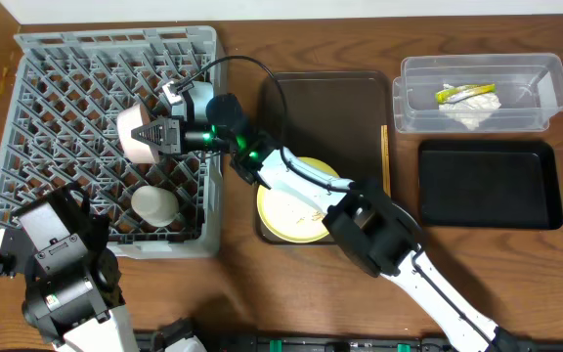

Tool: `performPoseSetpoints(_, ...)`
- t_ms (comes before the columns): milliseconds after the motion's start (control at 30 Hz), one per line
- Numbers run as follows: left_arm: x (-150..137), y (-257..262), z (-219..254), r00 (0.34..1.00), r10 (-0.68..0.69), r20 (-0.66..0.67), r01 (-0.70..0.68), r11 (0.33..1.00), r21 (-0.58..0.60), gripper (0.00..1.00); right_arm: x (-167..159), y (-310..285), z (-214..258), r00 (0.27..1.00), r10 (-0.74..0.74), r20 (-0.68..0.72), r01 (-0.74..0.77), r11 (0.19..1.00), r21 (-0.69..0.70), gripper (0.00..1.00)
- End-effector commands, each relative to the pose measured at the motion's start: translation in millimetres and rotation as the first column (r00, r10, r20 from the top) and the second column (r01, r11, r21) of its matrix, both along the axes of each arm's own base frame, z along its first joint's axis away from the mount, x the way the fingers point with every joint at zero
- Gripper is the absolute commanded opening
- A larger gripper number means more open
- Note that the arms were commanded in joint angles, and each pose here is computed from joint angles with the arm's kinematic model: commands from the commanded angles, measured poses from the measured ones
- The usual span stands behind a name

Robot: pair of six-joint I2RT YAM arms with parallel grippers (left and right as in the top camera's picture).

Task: Sort waste into correct bins and load items into the dishwasher
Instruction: 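Carry the pink bowl with the right gripper over the dish rack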

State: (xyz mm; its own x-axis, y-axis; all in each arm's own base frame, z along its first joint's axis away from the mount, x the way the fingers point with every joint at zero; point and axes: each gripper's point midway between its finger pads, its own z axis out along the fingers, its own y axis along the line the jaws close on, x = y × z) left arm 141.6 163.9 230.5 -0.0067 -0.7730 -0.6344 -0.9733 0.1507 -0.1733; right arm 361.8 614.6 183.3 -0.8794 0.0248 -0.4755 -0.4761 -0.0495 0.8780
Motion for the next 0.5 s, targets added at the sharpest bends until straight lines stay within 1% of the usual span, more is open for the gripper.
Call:
performPoseSetpoints(0, -3, 4, 9, 1.000, 0.024, 0.012, -0.024, 0.999, 0.024, 0.94, 1, -3, 10, 0.998, -0.005, 0.060, 0.006, 1.000, -0.014, 0.06)
performPoseSetpoints(133, -3, 4, 9, 1.000, 0.024, 0.012, -0.024, 0.999, 0.024, 0.94, 2, -6, 19, 0.994, -0.026, 0.109, 0.036, 0.995, -0.088, 0.08)
performPoseSetpoints(233, -3, 4, 9, 1.000, 0.024, 0.012, -0.024, 0.999, 0.024, 0.94, 4, -13, 33, 0.986, -0.054, 0.160, 0.078, 0.986, -0.149, 0.12)
performPoseSetpoints(300, -3, 4, 9, 1.000, 0.024, 0.012, -0.024, 0.999, 0.024, 0.94, 3, -18, 47, 0.981, -0.062, 0.185, 0.094, 0.981, -0.170, 0.15)
performPoseSetpoints(467, -3, 4, 9, 1.000, 0.024, 0.012, -0.024, 0.999, 0.024, 0.94, -2, -35, 86, 0.970, -0.065, 0.234, 0.111, 0.976, -0.188, 0.17)
